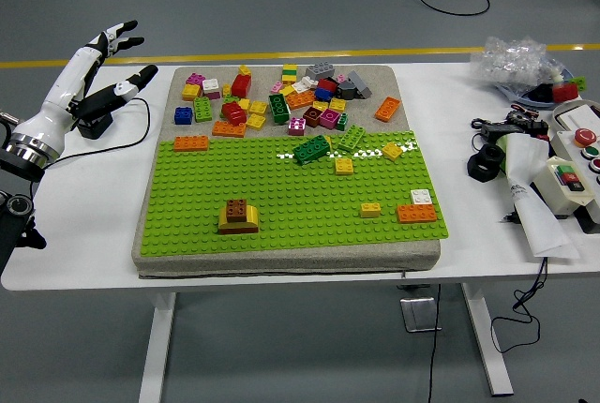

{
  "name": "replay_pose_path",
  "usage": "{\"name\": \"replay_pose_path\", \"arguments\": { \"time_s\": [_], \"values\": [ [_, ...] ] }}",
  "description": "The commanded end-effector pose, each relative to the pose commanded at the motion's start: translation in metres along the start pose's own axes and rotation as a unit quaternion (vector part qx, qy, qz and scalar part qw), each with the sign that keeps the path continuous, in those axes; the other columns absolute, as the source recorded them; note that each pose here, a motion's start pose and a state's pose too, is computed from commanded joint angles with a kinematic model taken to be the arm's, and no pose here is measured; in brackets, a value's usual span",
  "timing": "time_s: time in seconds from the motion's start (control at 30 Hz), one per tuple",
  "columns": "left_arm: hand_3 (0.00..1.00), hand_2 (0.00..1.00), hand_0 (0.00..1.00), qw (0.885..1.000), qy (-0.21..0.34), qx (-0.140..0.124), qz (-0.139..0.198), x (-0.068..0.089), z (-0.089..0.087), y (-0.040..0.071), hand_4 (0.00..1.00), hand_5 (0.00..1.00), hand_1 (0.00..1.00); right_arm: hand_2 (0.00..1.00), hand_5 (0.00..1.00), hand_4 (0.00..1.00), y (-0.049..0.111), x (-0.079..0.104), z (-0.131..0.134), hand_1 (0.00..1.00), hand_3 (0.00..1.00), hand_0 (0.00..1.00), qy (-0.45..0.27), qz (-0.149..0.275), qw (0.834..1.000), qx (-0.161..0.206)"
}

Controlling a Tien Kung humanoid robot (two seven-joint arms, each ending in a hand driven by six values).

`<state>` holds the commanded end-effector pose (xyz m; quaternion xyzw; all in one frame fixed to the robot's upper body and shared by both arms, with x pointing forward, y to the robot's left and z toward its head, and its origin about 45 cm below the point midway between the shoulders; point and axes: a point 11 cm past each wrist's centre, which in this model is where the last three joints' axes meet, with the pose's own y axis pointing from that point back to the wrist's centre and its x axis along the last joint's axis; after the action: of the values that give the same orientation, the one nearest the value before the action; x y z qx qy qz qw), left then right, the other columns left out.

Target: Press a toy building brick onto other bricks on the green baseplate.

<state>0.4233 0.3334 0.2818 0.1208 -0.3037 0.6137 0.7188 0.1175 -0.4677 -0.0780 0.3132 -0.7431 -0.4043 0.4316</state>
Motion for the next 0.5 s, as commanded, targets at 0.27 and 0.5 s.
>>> {"name": "replay_pose_path", "arguments": {
  "time_s": [0.27,0.5],
  "values": [
    [0.939,0.867,0.998,1.0,0.001,0.001,0.002,0.0007,-0.0006,0.0002,0.818,0.718,0.909,0.752,0.664,0.998,0.0001,-0.0002,-0.0007,0.729,0.737,0.802,0.001,0.0,1.0,0.0],
    [0.938,0.866,0.998,1.0,0.004,-0.001,0.004,0.0017,0.0005,-0.001,0.817,0.719,0.908,0.752,0.664,0.998,0.0001,0.0007,-0.0019,0.729,0.736,0.801,-0.002,0.001,1.0,0.001]
  ]
}}
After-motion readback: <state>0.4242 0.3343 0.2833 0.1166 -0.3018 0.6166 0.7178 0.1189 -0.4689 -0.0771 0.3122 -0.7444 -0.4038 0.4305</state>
